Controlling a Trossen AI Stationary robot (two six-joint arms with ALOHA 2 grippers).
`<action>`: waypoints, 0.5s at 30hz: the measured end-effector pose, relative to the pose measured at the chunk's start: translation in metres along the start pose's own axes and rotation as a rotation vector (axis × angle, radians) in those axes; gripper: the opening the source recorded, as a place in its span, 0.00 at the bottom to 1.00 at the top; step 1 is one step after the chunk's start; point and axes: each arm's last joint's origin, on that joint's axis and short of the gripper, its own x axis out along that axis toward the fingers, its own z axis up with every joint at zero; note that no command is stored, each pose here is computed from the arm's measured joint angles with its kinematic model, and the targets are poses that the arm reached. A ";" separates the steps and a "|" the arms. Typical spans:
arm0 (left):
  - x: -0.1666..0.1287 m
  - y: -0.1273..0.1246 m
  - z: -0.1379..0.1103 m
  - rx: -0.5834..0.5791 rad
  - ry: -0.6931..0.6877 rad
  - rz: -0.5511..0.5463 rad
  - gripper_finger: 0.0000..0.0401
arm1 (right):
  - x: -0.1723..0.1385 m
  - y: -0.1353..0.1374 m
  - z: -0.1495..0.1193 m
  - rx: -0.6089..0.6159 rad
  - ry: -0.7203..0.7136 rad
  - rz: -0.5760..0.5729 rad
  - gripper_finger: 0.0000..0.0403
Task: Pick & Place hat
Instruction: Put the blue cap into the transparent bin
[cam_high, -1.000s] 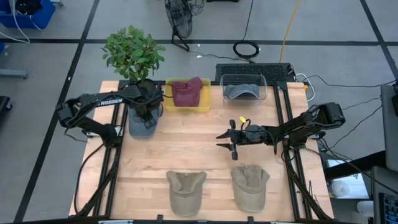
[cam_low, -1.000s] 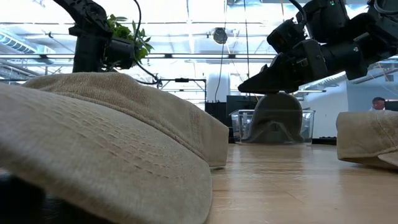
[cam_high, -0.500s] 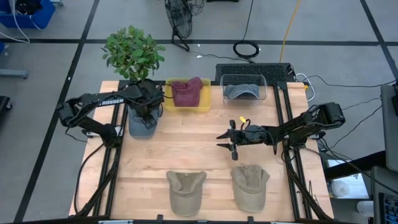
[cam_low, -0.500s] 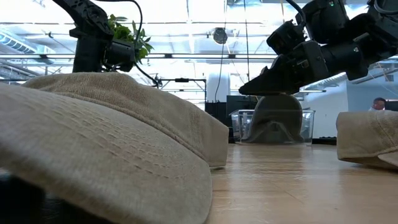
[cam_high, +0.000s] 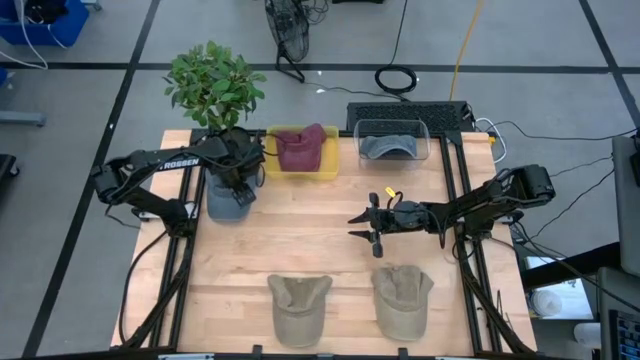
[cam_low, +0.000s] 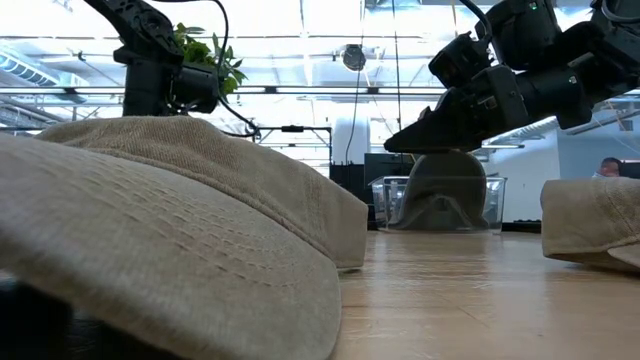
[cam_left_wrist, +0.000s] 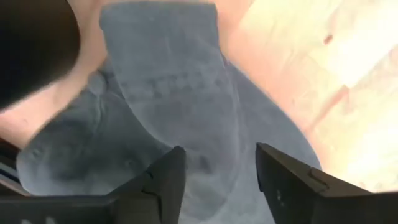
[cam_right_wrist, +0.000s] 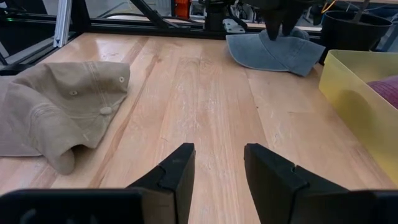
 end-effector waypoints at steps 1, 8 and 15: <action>0.000 0.000 0.000 0.003 -0.001 -0.006 0.45 | 0.000 0.000 0.000 0.000 0.002 0.000 0.31; 0.005 -0.001 -0.001 0.011 0.059 -0.018 0.35 | 0.000 0.000 0.000 0.000 0.004 0.000 0.31; 0.023 -0.001 0.006 0.009 0.144 0.014 0.35 | 0.000 0.000 -0.001 -0.001 0.013 0.000 0.31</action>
